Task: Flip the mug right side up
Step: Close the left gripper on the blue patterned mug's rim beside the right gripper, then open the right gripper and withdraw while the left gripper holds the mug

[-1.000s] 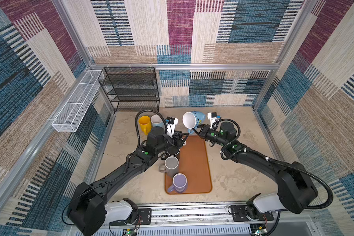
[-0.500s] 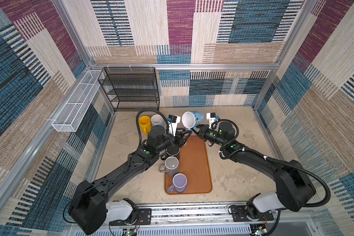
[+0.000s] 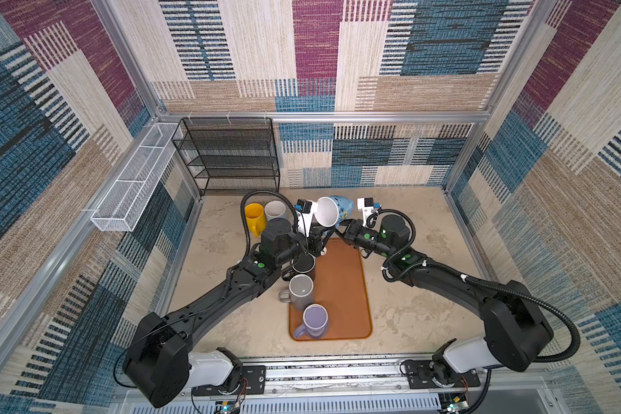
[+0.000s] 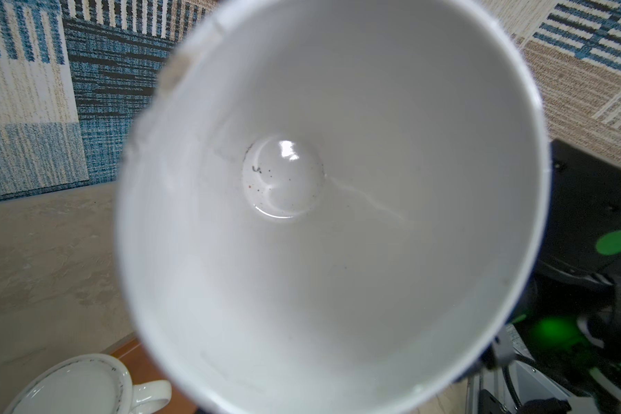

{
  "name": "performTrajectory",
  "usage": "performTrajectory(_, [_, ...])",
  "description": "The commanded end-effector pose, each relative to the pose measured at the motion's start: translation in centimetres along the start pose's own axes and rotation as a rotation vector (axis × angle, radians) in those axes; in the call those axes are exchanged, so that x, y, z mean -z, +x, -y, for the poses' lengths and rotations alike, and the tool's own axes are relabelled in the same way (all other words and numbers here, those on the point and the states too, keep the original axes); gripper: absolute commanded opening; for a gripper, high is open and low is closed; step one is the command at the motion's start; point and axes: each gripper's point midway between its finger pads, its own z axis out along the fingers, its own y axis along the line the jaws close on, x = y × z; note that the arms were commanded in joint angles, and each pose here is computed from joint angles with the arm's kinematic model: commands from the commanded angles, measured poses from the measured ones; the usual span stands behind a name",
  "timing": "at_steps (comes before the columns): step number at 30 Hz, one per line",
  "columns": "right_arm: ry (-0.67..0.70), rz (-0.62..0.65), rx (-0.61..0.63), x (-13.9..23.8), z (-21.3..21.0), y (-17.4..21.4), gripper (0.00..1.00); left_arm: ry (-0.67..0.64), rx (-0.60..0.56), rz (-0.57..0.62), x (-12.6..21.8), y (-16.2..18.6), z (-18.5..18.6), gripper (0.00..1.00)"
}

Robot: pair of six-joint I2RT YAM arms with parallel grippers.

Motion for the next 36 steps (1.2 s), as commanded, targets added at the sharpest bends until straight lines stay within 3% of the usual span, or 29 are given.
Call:
performTrajectory(1, [-0.089,0.007,0.045,-0.1,-2.5,-0.2,0.00,-0.011,-0.041,0.082,0.1,-2.2,0.1,0.23])
performTrajectory(5, [-0.093,-0.012,0.043,-0.4,-2.7,0.4,0.00,-0.019,-0.049,0.092,0.2,-2.5,0.0,0.16])
performTrajectory(10, [-0.081,-0.026,0.049,-0.6,-2.4,0.9,0.00,-0.040,-0.061,0.102,0.3,-2.7,-0.3,0.00])
performTrajectory(12, [-0.069,-0.029,0.057,-0.6,-2.1,0.9,0.01,-0.036,-0.066,0.101,0.3,-2.7,-0.2,0.00])
performTrajectory(15, [-0.059,-0.035,0.069,-0.7,-1.9,1.0,0.16,-0.028,-0.069,0.100,0.5,-2.7,0.0,0.00])
performTrajectory(21, [-0.046,-0.033,0.091,-0.7,-1.7,0.9,0.32,-0.054,-0.079,0.117,1.4,-3.3,-0.1,0.00])
performTrajectory(24, [-0.033,-0.026,0.103,-0.4,-1.6,0.7,0.33,-0.080,-0.079,0.106,1.7,-3.6,-0.3,0.00])
performTrajectory(27, [-0.015,-0.016,0.120,0.1,-1.5,0.6,0.41,-0.112,-0.078,0.091,2.0,-3.9,-0.6,0.00])
performTrajectory(36, [0.120,0.042,0.236,2.6,-1.0,-0.4,0.38,-0.238,-0.065,0.008,2.3,-3.8,-2.4,0.00])
